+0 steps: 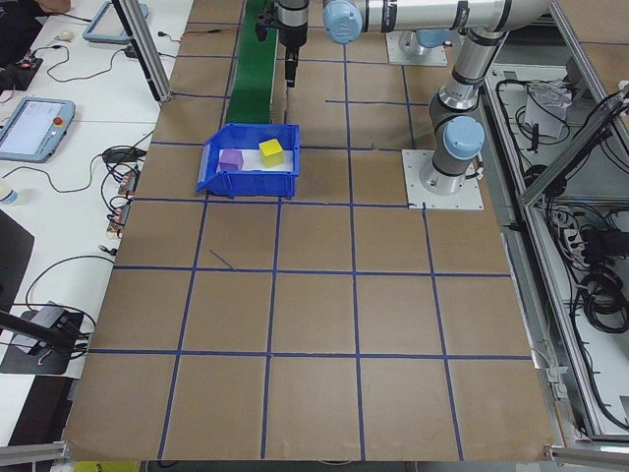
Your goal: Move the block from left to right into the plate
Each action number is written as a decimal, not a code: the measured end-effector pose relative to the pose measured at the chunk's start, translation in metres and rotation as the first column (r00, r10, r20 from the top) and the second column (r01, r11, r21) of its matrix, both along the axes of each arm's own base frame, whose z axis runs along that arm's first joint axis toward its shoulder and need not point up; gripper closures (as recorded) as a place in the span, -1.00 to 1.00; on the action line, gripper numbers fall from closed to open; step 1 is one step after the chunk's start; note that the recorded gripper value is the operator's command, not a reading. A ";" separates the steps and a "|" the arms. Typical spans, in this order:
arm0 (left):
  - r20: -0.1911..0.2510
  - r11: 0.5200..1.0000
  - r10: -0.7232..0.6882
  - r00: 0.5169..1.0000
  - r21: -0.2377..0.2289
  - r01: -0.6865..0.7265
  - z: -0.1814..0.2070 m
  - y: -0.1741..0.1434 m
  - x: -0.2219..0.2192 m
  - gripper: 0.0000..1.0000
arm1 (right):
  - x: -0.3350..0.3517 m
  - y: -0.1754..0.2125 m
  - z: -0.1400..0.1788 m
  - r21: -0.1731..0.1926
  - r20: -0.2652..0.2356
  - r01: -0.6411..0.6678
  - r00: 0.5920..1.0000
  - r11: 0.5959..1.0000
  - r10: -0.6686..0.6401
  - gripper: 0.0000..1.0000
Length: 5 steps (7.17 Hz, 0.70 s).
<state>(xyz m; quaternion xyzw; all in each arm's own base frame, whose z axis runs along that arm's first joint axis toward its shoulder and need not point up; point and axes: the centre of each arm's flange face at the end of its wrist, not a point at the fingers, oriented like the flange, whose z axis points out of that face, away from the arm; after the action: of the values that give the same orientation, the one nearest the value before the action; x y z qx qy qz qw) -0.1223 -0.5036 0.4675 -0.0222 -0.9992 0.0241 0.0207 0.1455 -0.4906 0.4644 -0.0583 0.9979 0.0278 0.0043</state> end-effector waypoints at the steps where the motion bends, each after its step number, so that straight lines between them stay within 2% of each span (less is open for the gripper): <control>1: -0.001 1.000 0.001 1.000 -0.001 -0.001 0.000 0.000 0.001 -1.00 | 0.000 0.000 -0.001 0.003 -0.001 0.002 1.000 1.000 -0.002 -1.00; 3: -0.005 1.000 0.011 1.000 -0.008 -0.011 0.000 -0.004 0.006 -1.00 | -0.001 0.001 -0.005 0.009 0.000 0.004 1.000 1.000 -0.004 -1.00; 5: 0.002 0.999 0.015 1.000 -0.046 -0.015 -0.007 -0.023 0.034 -1.00 | -0.001 0.002 -0.006 0.013 0.001 0.004 1.000 1.000 -0.004 -1.00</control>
<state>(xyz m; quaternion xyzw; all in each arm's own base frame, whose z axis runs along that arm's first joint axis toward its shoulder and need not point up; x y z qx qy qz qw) -0.0882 -0.5265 0.4609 -0.0151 -0.9986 0.0473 0.0190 0.1448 -0.4884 0.4582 -0.0564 0.9978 0.0341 0.0053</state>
